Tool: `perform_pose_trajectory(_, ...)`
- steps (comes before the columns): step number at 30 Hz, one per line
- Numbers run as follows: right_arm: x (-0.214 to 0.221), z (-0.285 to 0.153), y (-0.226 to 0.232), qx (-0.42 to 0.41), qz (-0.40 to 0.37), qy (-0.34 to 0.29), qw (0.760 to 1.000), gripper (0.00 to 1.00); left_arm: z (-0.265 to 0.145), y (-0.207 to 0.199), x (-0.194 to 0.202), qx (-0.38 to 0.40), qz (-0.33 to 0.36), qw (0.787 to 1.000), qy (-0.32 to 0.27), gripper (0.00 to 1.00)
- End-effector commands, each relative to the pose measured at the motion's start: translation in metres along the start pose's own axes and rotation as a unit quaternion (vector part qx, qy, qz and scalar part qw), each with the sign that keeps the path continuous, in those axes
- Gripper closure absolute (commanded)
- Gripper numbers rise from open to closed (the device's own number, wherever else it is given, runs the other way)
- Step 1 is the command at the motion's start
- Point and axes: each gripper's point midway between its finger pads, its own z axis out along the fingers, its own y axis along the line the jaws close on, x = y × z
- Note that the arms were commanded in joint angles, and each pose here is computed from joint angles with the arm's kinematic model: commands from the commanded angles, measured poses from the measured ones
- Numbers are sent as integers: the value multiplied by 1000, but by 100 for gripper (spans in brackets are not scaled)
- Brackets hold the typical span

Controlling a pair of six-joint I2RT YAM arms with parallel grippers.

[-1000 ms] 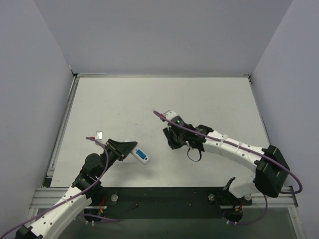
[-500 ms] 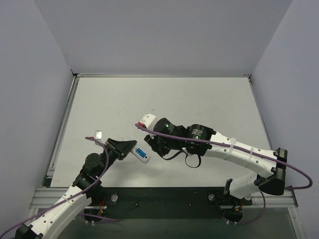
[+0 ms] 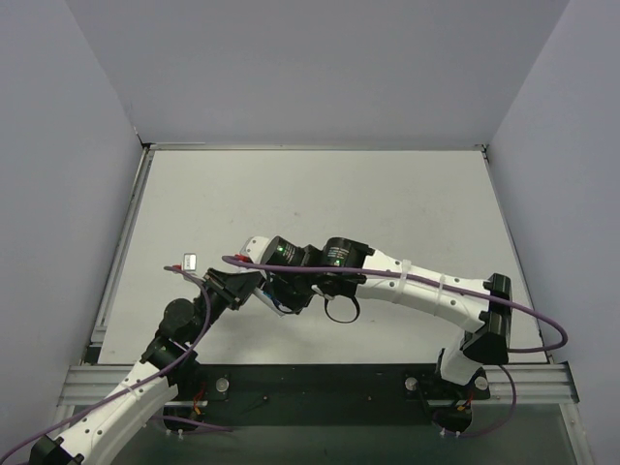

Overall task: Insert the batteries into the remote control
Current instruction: Load the battery cover into the remote control.

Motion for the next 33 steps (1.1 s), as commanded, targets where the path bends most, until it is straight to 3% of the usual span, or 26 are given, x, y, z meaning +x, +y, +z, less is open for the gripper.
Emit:
perform_pose_trajectory(1, -1, -9, 4, -2, -13, 15, 1000, 92, -8, 53, 11, -28, -2, 1000, 1, 100)
perform_pose_trajectory(25, -11, 11, -11, 72, -27, 47, 996, 95, -6, 50, 12, -25, 9, 1000, 5, 100)
perform_pose_trajectory(33, -11, 17, -6, 62, -27, 54, 996, 96, -6, 48, 13, -23, 12, 1000, 8, 100)
